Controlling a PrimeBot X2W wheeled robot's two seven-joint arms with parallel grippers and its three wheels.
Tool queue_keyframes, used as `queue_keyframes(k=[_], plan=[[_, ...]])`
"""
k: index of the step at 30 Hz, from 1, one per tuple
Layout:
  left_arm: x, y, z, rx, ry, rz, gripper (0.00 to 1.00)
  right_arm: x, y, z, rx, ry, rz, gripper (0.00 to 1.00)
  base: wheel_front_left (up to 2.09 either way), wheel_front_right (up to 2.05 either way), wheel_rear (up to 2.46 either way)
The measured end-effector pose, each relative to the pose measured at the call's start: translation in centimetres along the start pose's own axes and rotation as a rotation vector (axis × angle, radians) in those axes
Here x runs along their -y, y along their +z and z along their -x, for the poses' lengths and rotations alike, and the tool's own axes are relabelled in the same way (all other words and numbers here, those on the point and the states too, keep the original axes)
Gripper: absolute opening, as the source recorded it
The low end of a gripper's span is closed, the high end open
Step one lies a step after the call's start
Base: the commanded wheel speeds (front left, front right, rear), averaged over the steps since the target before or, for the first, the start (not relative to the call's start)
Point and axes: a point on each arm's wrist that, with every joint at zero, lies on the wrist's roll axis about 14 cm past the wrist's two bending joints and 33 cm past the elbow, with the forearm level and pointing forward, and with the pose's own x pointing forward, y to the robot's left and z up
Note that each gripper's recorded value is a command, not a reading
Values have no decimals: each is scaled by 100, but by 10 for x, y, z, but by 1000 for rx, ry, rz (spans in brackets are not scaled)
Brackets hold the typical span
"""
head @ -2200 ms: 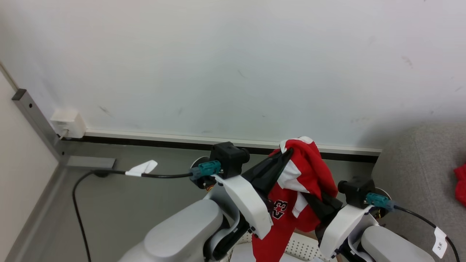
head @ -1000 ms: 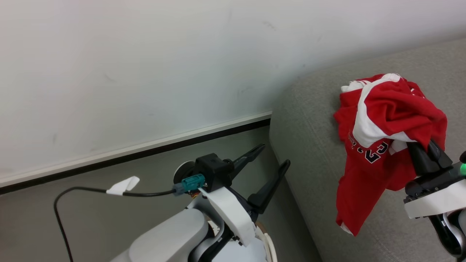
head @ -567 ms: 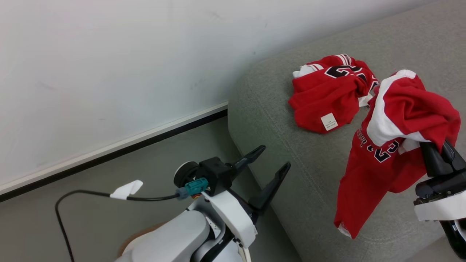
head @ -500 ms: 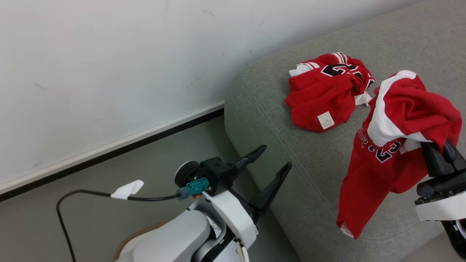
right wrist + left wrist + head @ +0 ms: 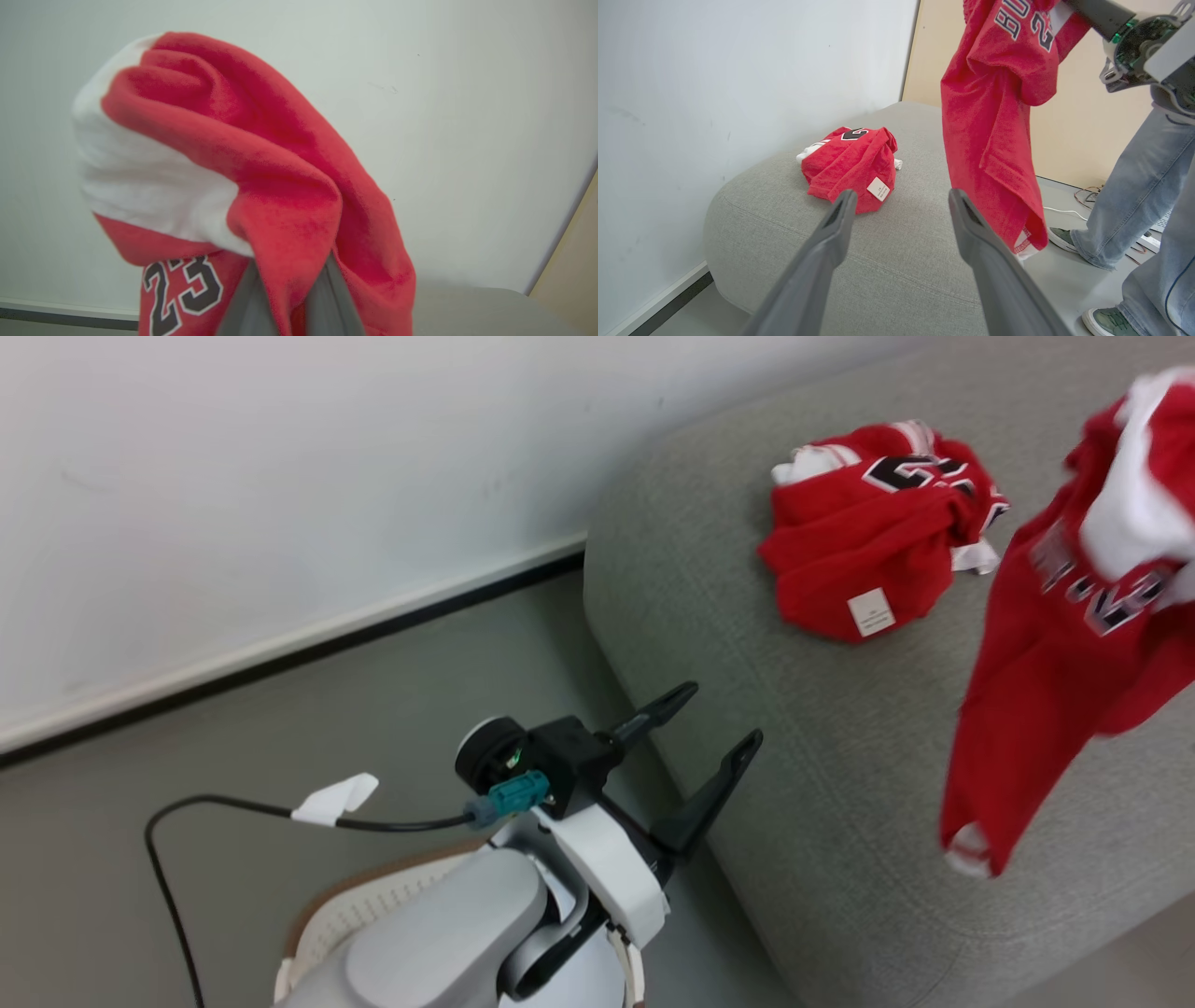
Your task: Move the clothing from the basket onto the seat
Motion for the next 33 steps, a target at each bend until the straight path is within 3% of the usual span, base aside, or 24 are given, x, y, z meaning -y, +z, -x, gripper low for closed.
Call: queue_keyframes(k=[5,10,15,21,26,30,32,33], plan=[[-25,-11,0,-9,26,18,100,23,10,-39,24,-20,29,0,0,0,0],[-57,-32,7,-29,72,44,100,47,-5,-78,-7,-58,81,0,0,0,0],[-88,-59,23,-59,141,81,100,72,-57,-104,-138,-126,64,0,0,0,0],[-121,-82,47,-89,233,104,100,69,-129,-128,-326,-131,50,0,0,0,0],[-137,-93,63,-105,287,110,100,56,-202,-123,-599,-103,52,0,0,0,0],[-144,-97,72,-116,316,110,100,41,-253,-96,-863,-86,8,0,0,0,0],[-144,-95,73,-114,322,104,100,37,-262,-85,-941,-76,-7,15,0,0,0],[-144,-92,73,-111,323,102,100,37,-260,-86,-946,-75,-9,32,0,0,0]])
